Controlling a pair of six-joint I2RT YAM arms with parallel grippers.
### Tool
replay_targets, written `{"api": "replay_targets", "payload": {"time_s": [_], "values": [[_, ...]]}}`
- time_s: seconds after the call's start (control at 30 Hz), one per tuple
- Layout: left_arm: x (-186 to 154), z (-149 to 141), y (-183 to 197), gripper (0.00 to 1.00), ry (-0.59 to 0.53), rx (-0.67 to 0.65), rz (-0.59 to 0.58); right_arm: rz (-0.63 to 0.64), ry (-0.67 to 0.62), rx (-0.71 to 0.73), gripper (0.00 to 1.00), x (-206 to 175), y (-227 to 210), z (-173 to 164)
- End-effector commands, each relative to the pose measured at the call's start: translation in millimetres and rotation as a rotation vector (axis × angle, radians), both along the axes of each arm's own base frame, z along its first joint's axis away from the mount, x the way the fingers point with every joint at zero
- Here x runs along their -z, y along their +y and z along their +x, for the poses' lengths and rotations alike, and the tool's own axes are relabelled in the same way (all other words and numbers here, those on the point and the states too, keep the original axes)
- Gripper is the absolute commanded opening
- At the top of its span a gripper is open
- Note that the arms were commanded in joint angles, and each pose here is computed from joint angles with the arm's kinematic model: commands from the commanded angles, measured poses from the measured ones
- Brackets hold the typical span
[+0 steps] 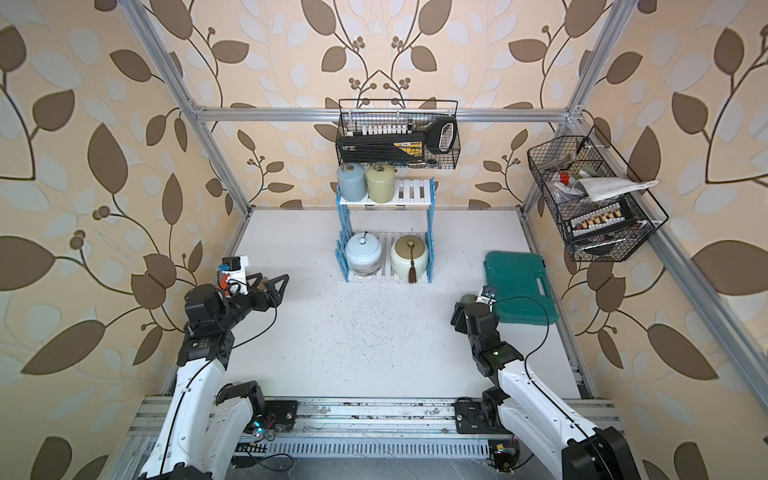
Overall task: Remove the tea canisters from the shelf
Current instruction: Place the tea canister at the center of the board.
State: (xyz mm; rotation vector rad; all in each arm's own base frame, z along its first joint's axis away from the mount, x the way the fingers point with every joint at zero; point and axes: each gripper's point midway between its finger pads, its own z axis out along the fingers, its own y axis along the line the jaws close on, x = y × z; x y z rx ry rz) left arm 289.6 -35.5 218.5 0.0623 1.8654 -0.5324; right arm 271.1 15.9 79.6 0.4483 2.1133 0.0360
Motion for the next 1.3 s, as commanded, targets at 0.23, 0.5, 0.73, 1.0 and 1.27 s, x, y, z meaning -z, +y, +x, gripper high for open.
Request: {"api": "replay_targets", "payload": {"time_s": [0.23, 0.5, 0.73, 1.0, 1.27], "values": [[-11, 1, -4, 0.99, -0.053, 0.027, 0.011, 0.029, -0.099, 0.002, 0.59, -39, 4, 14], [-15, 0, -9, 0.99, -0.077, 0.042, 0.019, 0.032, -0.079, -0.024, 0.84, -41, 7, 11], [-22, -2, -15, 0.99, -0.111, 0.061, 0.026, 0.032, -0.091, -0.027, 0.99, -48, 6, 7], [-33, -7, -20, 0.99, -0.152, 0.079, 0.031, -0.026, -0.124, -0.085, 0.99, -84, 10, 11], [-48, -12, -26, 0.99, -0.203, 0.103, 0.052, -0.07, -0.174, -0.23, 0.99, -137, 32, 29]]}}
